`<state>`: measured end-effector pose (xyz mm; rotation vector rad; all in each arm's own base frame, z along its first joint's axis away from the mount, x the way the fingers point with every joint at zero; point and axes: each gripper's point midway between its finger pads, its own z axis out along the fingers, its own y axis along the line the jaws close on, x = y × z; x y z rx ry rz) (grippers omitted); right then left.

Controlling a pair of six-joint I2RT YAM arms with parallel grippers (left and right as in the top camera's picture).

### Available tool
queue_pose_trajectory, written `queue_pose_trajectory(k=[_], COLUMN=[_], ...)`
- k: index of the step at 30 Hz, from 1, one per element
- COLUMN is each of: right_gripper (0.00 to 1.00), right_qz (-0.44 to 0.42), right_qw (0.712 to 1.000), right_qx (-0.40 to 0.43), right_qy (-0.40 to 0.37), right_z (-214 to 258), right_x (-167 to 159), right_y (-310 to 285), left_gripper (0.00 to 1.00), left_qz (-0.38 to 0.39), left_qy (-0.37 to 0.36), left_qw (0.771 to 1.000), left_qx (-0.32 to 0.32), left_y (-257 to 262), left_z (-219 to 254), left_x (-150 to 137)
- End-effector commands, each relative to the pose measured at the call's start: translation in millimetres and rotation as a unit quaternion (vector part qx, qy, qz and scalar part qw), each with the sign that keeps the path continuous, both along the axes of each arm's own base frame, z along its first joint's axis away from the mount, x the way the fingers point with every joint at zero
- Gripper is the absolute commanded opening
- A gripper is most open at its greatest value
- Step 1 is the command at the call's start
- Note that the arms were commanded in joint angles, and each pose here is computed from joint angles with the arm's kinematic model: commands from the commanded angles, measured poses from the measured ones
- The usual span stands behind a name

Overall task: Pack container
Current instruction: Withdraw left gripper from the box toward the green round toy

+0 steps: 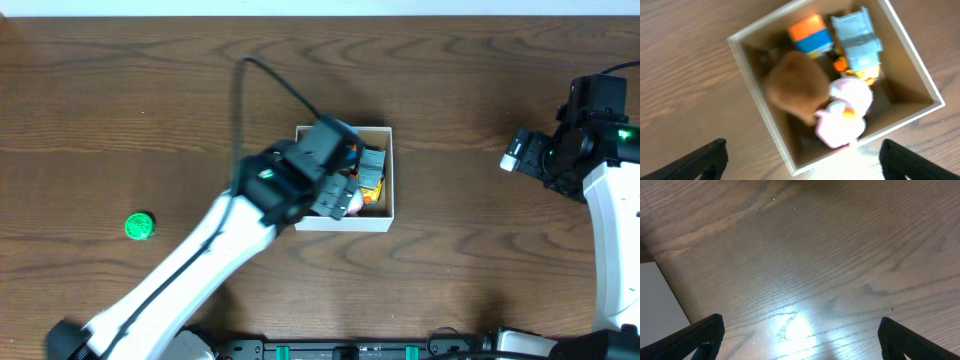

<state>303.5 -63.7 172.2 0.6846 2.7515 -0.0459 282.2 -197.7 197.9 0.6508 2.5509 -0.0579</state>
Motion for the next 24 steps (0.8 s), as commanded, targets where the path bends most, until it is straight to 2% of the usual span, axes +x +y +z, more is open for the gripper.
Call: queue_pose_trajectory(k=[1, 7, 11, 15, 20, 24], right_gripper=[0.99, 0.99, 0.99, 0.99, 0.99, 0.99], right_qz=[0.008, 0.008, 0.008, 0.008, 0.008, 0.008], right_qw=[1.0, 1.0, 1.0, 1.0, 1.0, 1.0], right_qx=[-0.001, 0.0, -0.001, -0.001, -0.001, -0.001], right_qy=[0.003, 0.003, 0.003, 0.001, 0.0, 0.001], right_z=[-1, -1, -1, -1, -1, -1], right_x=[0, 0, 0, 0, 1, 1], right_y=[-1, 0, -1, -1, -1, -1], left_gripper=[0.98, 0.98, 0.98, 0.98, 0.98, 0.98], left_qz=[0.078, 0.198, 0.348, 0.457, 0.553, 0.591], left_qy=[-0.019, -0.012, -0.025, -0.031, 0.0, 0.051], left_qw=[0.997, 0.98, 0.936, 0.887, 0.832, 0.802], left_qx=[-0.012, -0.015, -0.048, -0.054, -0.046, -0.074], left_y=[37, 111, 177, 239, 291, 308], left_z=[21, 35, 47, 49, 25, -11], left_x=[7, 5, 4, -4, -18, -22])
